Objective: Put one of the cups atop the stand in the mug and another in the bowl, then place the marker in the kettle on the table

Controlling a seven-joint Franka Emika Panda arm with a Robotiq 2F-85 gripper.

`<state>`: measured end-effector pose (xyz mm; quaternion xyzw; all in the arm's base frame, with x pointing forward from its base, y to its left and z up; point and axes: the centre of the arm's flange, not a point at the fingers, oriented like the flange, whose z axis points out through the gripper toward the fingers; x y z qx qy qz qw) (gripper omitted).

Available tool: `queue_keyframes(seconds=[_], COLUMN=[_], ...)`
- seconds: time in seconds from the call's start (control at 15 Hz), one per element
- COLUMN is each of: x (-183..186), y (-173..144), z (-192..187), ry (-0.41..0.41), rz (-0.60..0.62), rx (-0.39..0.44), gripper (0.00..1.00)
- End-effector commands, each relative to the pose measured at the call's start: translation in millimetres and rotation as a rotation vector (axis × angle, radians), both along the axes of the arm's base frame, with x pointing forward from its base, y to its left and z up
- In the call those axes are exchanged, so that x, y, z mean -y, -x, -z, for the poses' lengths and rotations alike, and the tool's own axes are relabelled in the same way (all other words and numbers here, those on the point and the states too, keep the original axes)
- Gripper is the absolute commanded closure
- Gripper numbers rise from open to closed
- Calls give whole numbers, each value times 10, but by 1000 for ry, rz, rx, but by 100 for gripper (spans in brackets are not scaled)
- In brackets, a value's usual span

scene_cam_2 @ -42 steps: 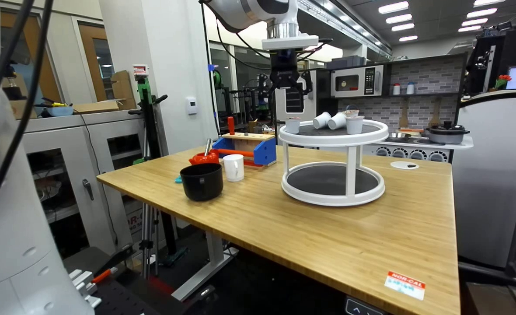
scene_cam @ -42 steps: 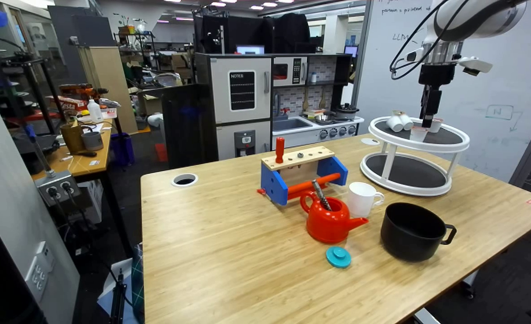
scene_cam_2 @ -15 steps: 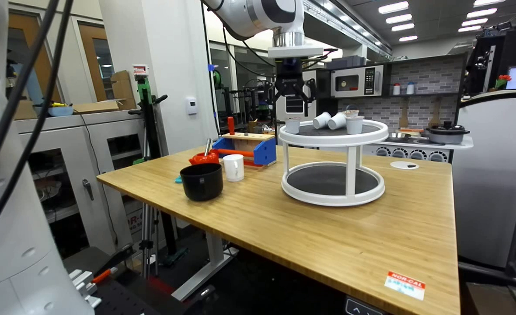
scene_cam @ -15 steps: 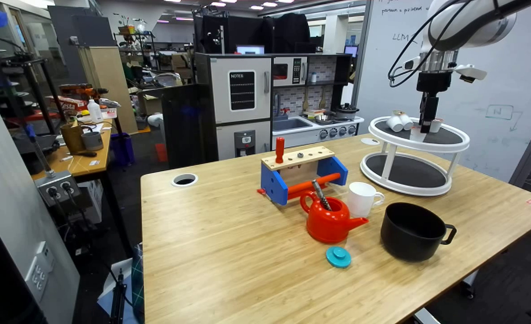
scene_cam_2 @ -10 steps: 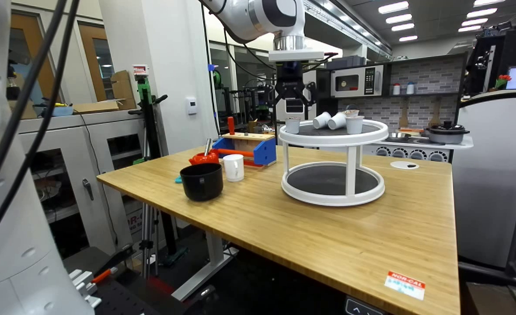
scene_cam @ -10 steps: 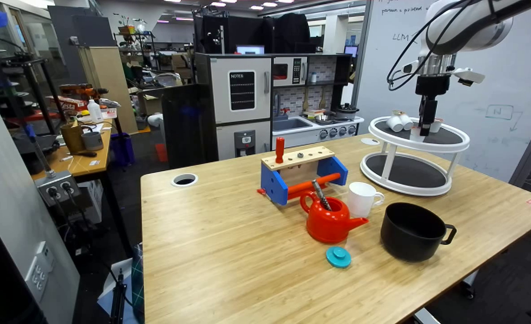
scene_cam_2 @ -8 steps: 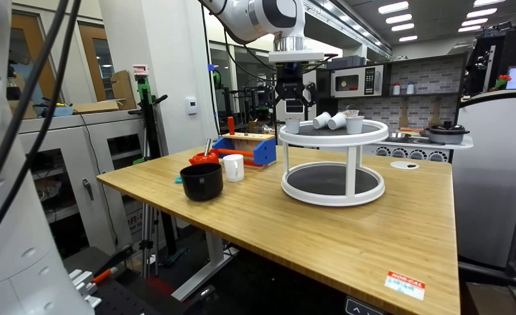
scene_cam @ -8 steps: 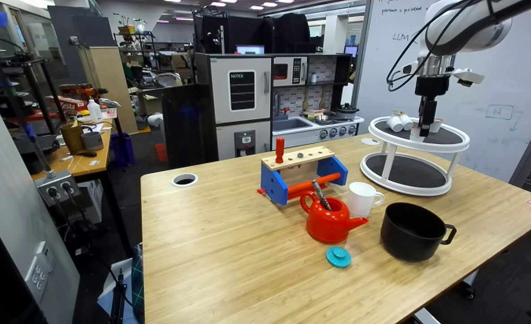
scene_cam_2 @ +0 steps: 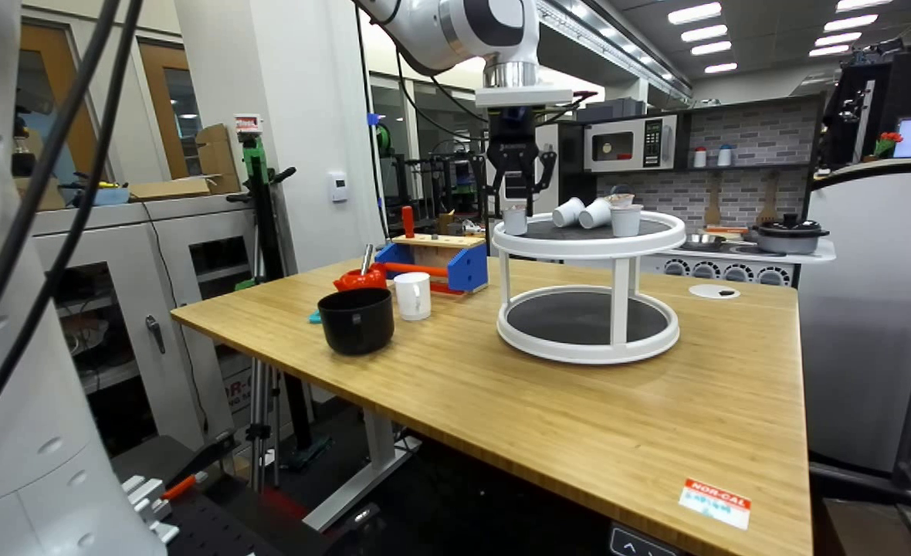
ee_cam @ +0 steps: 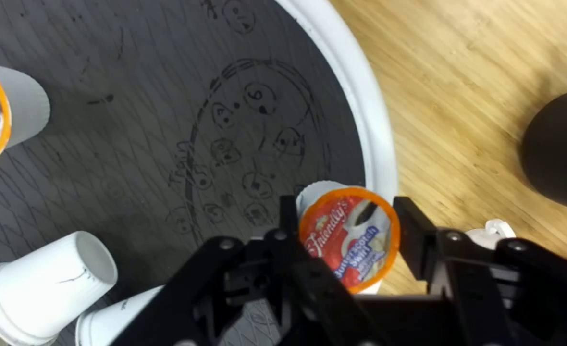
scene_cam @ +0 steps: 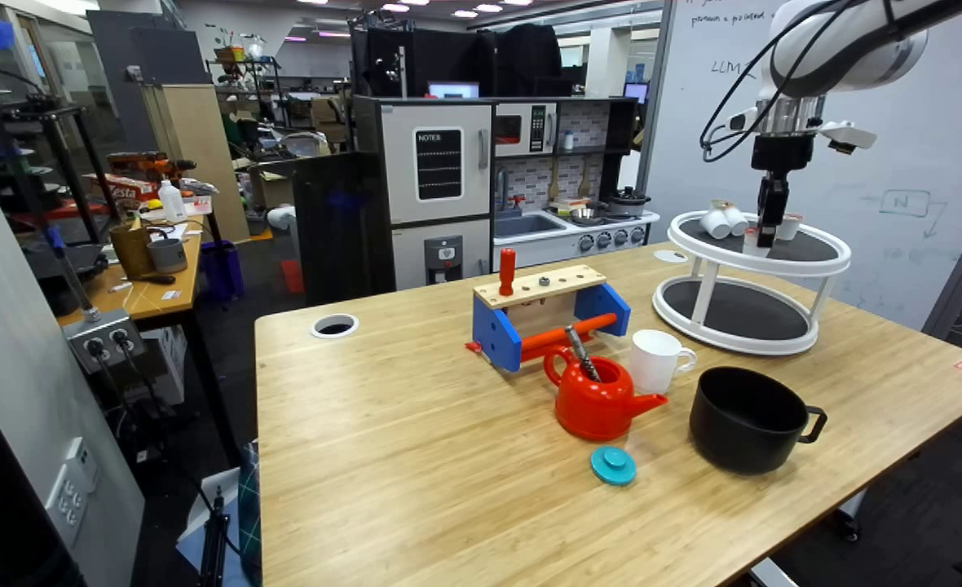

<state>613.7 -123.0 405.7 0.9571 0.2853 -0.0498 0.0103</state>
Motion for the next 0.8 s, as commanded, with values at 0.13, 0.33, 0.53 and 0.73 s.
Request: queue_keyframes(seconds=[0.13,0.33,0.53,0.73], x=[72,106,161,113], y=[-67,-14,78,298], z=[-31,-87,-205,-345], ry=[-28,-17,6,10], rz=[-1,4,16,-1], rx=[-17,-8,15,25], gripper=[77,77,77,77])
